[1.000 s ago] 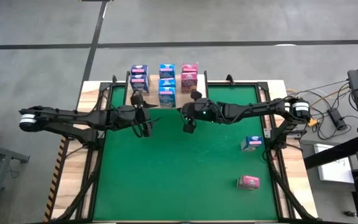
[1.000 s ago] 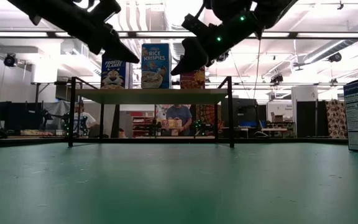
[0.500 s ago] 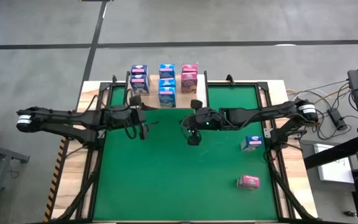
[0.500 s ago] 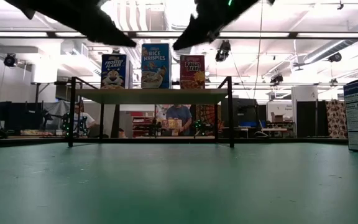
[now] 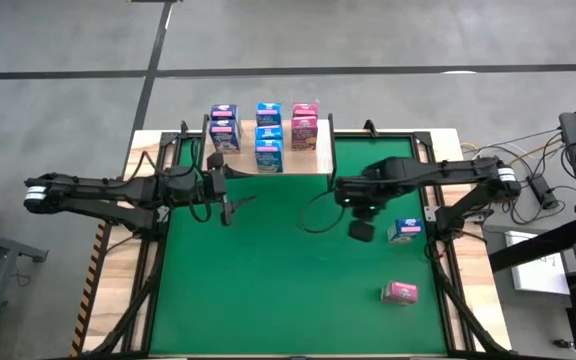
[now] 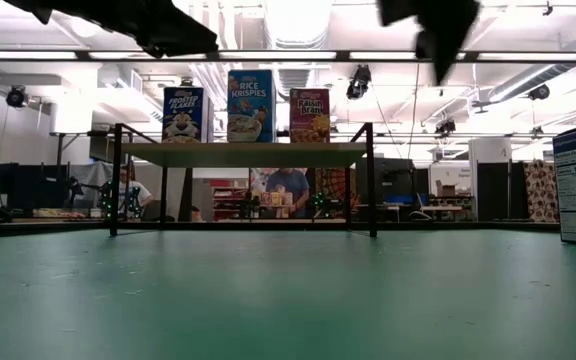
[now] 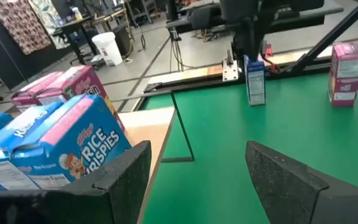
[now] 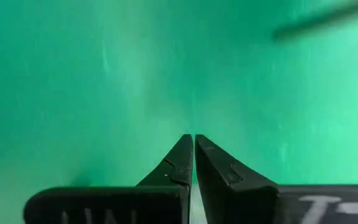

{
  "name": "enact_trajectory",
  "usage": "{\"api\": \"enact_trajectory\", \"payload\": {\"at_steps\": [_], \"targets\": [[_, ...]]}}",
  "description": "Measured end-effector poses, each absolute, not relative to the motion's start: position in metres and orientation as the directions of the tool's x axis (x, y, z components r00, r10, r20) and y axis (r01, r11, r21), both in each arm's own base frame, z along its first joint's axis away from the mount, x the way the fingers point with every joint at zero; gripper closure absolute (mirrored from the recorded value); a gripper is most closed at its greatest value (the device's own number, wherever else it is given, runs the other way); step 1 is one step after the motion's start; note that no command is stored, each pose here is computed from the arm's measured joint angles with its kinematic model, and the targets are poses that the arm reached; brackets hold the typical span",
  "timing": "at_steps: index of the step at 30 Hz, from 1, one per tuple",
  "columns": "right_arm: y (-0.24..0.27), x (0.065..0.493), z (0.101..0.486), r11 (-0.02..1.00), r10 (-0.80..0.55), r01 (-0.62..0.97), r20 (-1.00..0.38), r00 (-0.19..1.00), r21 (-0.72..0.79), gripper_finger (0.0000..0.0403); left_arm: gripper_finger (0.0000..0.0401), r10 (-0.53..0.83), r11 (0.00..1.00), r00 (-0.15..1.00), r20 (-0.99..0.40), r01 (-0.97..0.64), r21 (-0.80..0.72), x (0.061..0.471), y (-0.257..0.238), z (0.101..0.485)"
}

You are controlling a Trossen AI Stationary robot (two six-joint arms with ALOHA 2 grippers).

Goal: Stack cereal on shelf
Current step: Put the blue cereal box on the shelf aligned with the other blue boxes

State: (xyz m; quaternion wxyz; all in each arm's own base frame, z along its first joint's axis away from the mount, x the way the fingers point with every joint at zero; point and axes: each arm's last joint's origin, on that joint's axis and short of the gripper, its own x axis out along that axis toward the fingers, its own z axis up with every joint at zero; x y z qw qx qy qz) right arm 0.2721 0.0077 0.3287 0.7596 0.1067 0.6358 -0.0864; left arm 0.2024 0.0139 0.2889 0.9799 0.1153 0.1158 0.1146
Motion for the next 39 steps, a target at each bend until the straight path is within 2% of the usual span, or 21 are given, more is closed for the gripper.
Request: {"api": "enact_trajectory", "payload": {"at_steps": [3, 5, 12, 17, 23, 29, 33, 39], "targets": [[0.011, 0.255, 0.332, 0.946, 0.092, 0.303, -0.991, 0.093, 0.116, 0.0394, 0.0156, 0.251, 0.947, 0.95, -0.188, -0.201, 0.251, 0.204, 0.014, 0.29], [0.015, 0.248, 0.333, 0.94, 0.139, 0.304, -0.987, 0.086, 0.158, 0.0394, 0.0156, 0.252, 0.948, 0.952, -0.176, -0.205, 0.244, 0.204, 0.014, 0.291], [0.027, 0.229, 0.33, 0.962, 0.085, 0.254, -0.993, 0.085, 0.104, 0.0382, 0.0156, 0.252, 0.951, 0.952, -0.172, -0.211, 0.226, 0.204, 0.014, 0.291], [0.032, 0.221, 0.321, 0.965, 0.064, 0.253, -0.997, 0.05, 0.074, 0.0325, 0.0156, 0.252, 0.951, 0.952, -0.173, -0.211, 0.225, 0.204, 0.014, 0.291], [0.045, 0.211, 0.309, 0.989, 0.047, 0.142, -0.999, -0.009, 0.046, 0.0222, 0.0156, 0.252, 0.953, 0.952, -0.176, -0.212, 0.216, 0.204, 0.014, 0.291], [0.05, 0.201, 0.299, 0.995, -0.054, 0.083, -0.993, -0.1, -0.063, 0.0138, 0.0156, 0.252, 0.953, 0.951, -0.182, -0.211, 0.217, 0.205, 0.014, 0.29], [0.049, 0.196, 0.288, 0.995, -0.075, 0.061, -0.987, -0.139, -0.084, 0.0111, 0.0156, 0.252, 0.953, 0.951, -0.181, -0.211, 0.217, 0.205, 0.014, 0.29], [0.047, 0.188, 0.266, 0.992, -0.116, 0.02, -0.968, -0.224, -0.124, 0.0101, 0.0156, 0.252, 0.953, 0.951, -0.18, -0.212, 0.217, 0.205, 0.014, 0.29]]}}
